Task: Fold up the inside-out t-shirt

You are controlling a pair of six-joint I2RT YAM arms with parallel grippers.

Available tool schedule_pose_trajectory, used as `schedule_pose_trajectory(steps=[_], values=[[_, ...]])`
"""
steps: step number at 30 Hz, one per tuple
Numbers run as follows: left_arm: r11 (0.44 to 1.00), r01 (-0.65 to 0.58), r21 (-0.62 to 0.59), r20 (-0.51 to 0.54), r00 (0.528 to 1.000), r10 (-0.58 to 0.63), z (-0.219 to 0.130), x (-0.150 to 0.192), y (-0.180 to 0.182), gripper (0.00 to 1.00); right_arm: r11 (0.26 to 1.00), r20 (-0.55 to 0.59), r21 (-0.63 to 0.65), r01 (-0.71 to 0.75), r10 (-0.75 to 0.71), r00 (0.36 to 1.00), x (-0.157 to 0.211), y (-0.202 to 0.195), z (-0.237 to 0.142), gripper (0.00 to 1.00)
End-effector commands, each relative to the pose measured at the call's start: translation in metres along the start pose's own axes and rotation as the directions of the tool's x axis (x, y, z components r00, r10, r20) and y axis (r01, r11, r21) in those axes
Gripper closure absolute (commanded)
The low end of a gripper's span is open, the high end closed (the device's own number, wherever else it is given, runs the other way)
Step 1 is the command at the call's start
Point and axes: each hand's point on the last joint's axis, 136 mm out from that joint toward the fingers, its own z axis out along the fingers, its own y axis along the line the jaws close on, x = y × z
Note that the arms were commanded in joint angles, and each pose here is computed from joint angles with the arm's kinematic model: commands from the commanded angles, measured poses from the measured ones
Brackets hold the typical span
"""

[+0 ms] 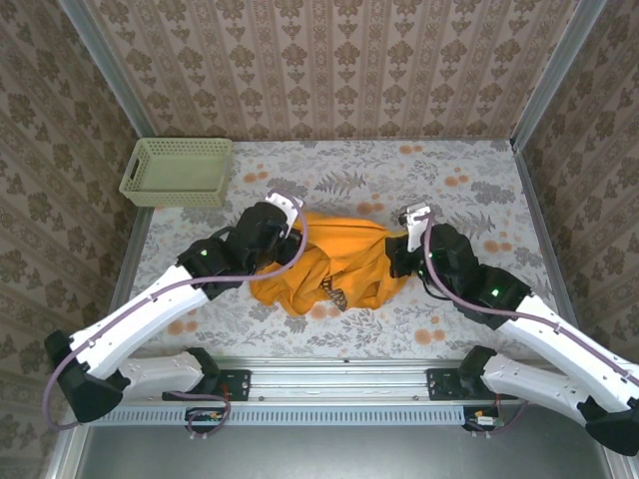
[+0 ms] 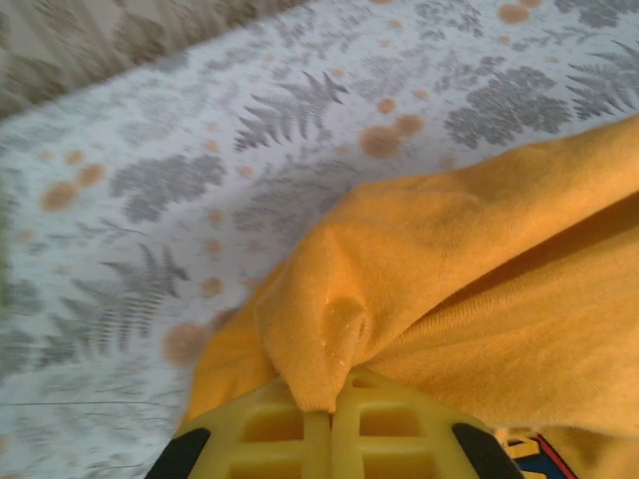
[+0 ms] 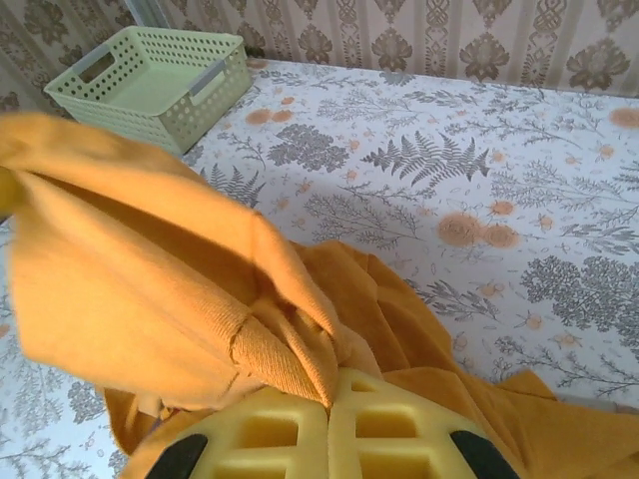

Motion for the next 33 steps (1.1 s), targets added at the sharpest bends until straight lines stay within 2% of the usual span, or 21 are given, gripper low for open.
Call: schedule_pose_trajectory(steps=[1, 3, 7, 8, 10, 16, 19, 22, 24, 27, 29, 31, 33], values=[[0.975, 0.169, 0.147, -0.139, 0.979, -0.148, 0.033, 0.030, -0.018, 1.00, 0.997, -0.116, -0.001, 0.079, -0.078, 0.990, 0.020, 0.001, -0.006, 1.00], [0.956, 0.258, 0.142, -0.178, 0.956, -0.231, 0.045, 0.043, -0.008, 0.97, 0.995, -0.162, 0.008, 0.096, -0.094, 0.982, 0.027, 0.002, 0.002, 1.00], [0.925, 0.372, 0.073, -0.193, 0.916, -0.353, 0.051, 0.064, 0.020, 0.71, 0.986, -0.285, 0.046, 0.163, -0.143, 0.948, 0.045, 0.007, 0.025, 1.00], [0.921, 0.382, 0.081, -0.181, 0.914, -0.363, 0.050, 0.066, 0.021, 0.63, 0.983, -0.306, 0.048, 0.175, -0.152, 0.940, 0.049, 0.009, 0.030, 1.00], [0.907, 0.397, 0.138, -0.146, 0.914, -0.378, 0.045, 0.065, 0.015, 0.54, 0.985, -0.308, 0.035, 0.170, -0.151, 0.939, 0.048, 0.018, 0.036, 1.00], [0.840, 0.452, 0.301, -0.062, 0.888, -0.456, 0.043, 0.072, -0.003, 0.44, 0.996, -0.196, -0.072, 0.062, -0.075, 0.978, 0.018, 0.046, 0.034, 1.00], [0.811, 0.452, 0.372, -0.065, 0.884, -0.463, 0.048, 0.073, -0.014, 0.40, 0.996, -0.196, -0.063, 0.064, -0.075, 0.978, 0.014, 0.046, 0.035, 1.00], [0.794, 0.440, 0.421, -0.060, 0.886, -0.459, 0.054, 0.071, -0.023, 0.29, 0.997, -0.201, -0.061, 0.057, -0.068, 0.977, 0.013, 0.046, 0.035, 1.00], [0.779, 0.424, 0.463, -0.068, 0.893, -0.445, 0.061, 0.066, -0.031, 0.25, 0.996, -0.196, -0.078, 0.044, -0.058, 0.979, 0.011, 0.050, 0.034, 1.00], [0.763, 0.417, 0.494, -0.082, 0.896, -0.437, 0.071, 0.056, -0.039, 0.28, 0.992, -0.189, -0.120, 0.030, -0.053, 0.981, 0.010, 0.057, 0.032, 1.00], [0.752, 0.395, 0.528, -0.057, 0.900, -0.433, 0.071, 0.043, -0.044, 0.36, 0.993, -0.184, -0.115, 0.029, -0.050, 0.982, 0.009, 0.056, 0.031, 1.00], [0.760, 0.366, 0.537, -0.030, 0.908, -0.417, 0.069, 0.031, -0.047, 0.52, 0.996, -0.183, -0.081, 0.029, -0.043, 0.982, 0.007, 0.050, 0.030, 1.00], [0.796, 0.337, 0.503, -0.013, 0.924, -0.383, 0.067, 0.023, -0.044, 0.73, 0.999, -0.179, -0.029, 0.019, -0.024, 0.984, 0.005, 0.039, 0.028, 1.00]])
